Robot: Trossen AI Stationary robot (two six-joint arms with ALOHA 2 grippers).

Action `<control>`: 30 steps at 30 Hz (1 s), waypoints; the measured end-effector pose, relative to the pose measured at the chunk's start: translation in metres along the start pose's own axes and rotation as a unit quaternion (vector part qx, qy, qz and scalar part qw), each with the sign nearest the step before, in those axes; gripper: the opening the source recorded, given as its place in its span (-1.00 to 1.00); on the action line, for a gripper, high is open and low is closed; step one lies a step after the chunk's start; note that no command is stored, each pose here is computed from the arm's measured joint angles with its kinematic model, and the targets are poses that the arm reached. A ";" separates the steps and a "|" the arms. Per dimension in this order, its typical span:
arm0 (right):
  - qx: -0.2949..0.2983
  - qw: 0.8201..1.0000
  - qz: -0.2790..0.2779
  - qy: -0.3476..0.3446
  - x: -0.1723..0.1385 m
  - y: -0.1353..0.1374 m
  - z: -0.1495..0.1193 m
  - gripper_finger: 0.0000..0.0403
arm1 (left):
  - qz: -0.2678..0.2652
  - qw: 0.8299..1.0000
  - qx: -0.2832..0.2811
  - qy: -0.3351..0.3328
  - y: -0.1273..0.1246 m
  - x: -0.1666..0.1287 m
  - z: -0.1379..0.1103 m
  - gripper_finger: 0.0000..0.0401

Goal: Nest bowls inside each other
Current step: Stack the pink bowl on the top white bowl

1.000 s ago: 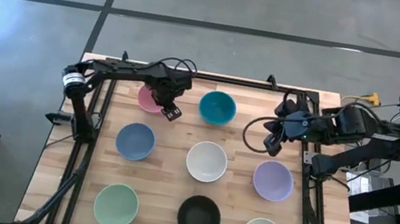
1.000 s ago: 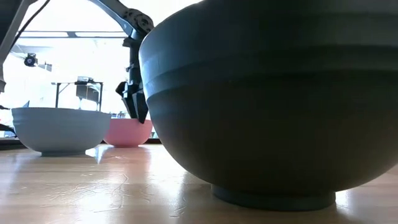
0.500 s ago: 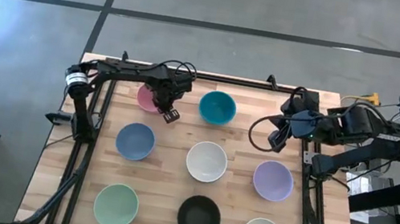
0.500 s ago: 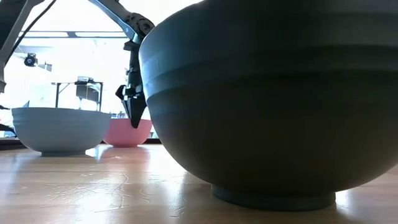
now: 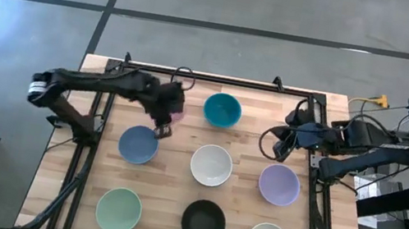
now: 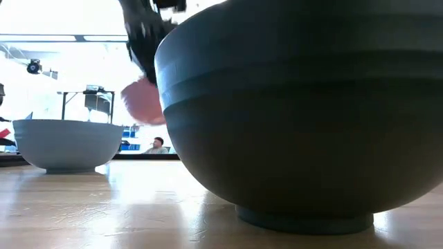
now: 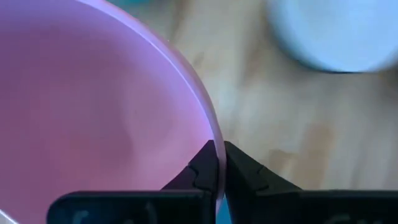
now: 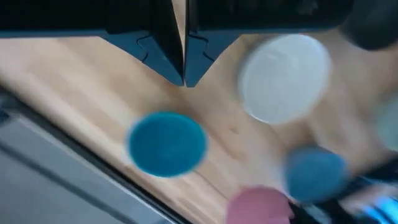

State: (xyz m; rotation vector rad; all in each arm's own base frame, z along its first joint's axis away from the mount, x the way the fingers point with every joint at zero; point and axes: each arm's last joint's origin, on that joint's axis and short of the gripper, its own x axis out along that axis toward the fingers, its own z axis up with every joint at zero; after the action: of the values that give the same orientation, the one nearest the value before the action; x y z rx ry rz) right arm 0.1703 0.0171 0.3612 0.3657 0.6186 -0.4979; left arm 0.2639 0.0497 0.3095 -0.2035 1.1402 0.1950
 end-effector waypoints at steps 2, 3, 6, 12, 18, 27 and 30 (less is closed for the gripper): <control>0.022 0.998 0.049 -0.028 0.005 -0.001 -0.007 -0.96 | -0.022 0.996 0.071 -0.042 -0.020 -0.013 -0.002 -1.00; 0.030 0.996 0.078 -0.040 0.006 -0.001 -0.010 -0.96 | -0.033 0.992 0.105 -0.061 -0.030 -0.019 -0.004 -1.00; 0.052 0.983 0.160 -0.071 0.010 -0.002 -0.020 -0.96 | -0.068 0.971 0.197 -0.114 -0.054 -0.030 -0.004 -1.00; 0.085 0.969 0.216 -0.090 0.011 -0.012 -0.037 -0.96 | -0.084 0.931 0.322 -0.149 -0.085 -0.031 0.007 -1.00; 0.101 0.965 0.223 -0.097 0.003 -0.021 -0.043 -0.96 | -0.048 0.900 0.415 -0.120 -0.107 -0.025 0.038 -1.00; 0.107 0.961 0.230 -0.108 -0.012 -0.034 -0.046 -0.96 | -0.037 0.849 0.528 -0.019 -0.132 0.013 0.085 -1.00; 0.105 0.962 0.228 -0.105 -0.016 -0.038 -0.049 -0.96 | -0.027 0.838 0.545 0.015 -0.137 0.028 0.095 -1.00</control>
State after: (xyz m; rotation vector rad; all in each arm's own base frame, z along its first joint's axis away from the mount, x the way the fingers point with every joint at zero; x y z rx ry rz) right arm 0.1160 0.0139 0.3270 0.6305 0.2594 -0.1543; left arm 0.3942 -0.0563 0.3306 0.7833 1.1175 -0.5267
